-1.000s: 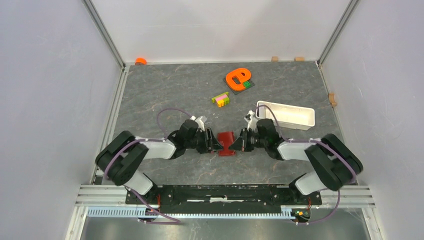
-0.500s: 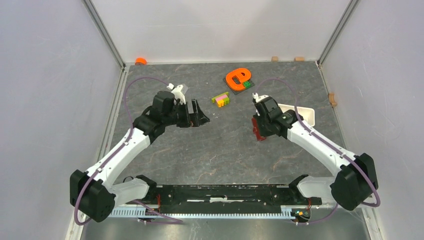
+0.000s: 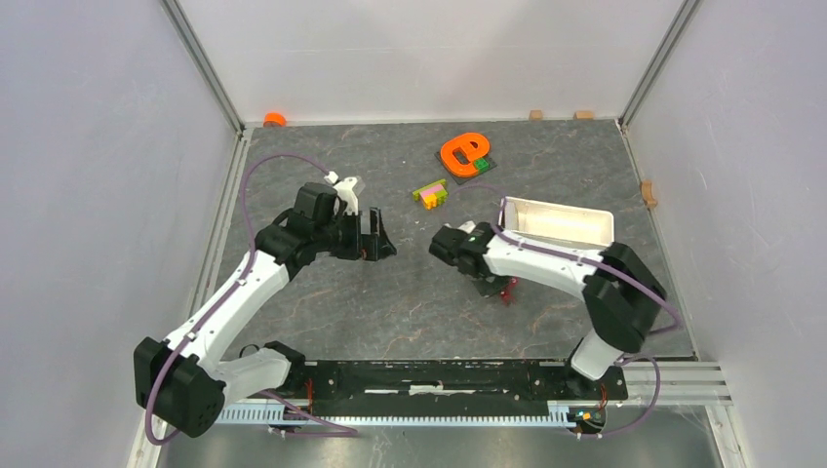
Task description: Put the credit cards into the card holder
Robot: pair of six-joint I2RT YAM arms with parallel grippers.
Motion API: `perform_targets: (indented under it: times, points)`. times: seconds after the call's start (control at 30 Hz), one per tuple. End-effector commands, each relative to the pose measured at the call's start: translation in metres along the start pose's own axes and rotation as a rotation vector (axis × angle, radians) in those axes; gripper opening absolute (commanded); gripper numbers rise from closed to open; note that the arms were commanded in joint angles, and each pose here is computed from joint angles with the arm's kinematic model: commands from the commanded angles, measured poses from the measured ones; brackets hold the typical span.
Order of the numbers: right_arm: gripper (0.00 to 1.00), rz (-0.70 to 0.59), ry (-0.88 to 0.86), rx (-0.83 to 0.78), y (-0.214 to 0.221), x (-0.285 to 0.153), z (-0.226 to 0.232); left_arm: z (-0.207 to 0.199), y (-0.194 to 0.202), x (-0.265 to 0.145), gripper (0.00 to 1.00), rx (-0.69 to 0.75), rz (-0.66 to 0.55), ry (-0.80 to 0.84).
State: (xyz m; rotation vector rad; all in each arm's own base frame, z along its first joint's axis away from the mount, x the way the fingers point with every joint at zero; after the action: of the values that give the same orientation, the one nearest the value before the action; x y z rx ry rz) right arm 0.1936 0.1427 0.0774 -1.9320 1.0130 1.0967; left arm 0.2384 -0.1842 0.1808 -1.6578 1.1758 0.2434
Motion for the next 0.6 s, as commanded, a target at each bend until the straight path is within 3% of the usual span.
perform_targets:
  times: [0.0, 0.03, 0.1, 0.17, 0.4, 0.57]
  points:
    - [0.11, -0.077, -0.017, 0.032, -0.029, -0.011, 0.035, 0.009, 0.000, -0.001, 1.00, 0.043, -0.016, -0.024]
    - [0.19, -0.074, -0.039, 0.020, -0.030, -0.010, 0.045, 0.009, 0.001, -0.001, 1.00, 0.037, -0.015, -0.025]
    - [0.46, -0.080, -0.080, 0.003, -0.033, -0.011, 0.064, 0.011, 0.002, -0.002, 1.00, 0.028, -0.018, -0.030]
    - [0.59, -0.104, -0.132, -0.007, -0.040, -0.019, 0.078, 0.011, 0.002, -0.004, 1.00, 0.016, -0.030, -0.039]
    - [0.71, -0.272, -0.307, 0.020, -0.064, -0.069, 0.079, 0.017, 0.007, -0.015, 1.00, -0.072, -0.114, -0.079]
    - [0.71, -0.312, -0.391, 0.040, -0.059, -0.065, 0.055, 0.006, 0.029, 0.003, 0.91, -0.209, -0.116, 0.009]
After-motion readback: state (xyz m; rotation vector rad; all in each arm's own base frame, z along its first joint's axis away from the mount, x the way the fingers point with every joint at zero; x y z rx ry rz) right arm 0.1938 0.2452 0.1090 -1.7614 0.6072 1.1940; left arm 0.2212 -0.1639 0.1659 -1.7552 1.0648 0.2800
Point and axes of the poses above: each gripper's point midway between its finger pads, its own x axis out along the fingers, its own z axis along the line the jaws close on, y = z × x, the point moved 1 cm from there along -x, back along the fingers, and after that the axes turned 2 degrees about x, right-handed, at the moved point
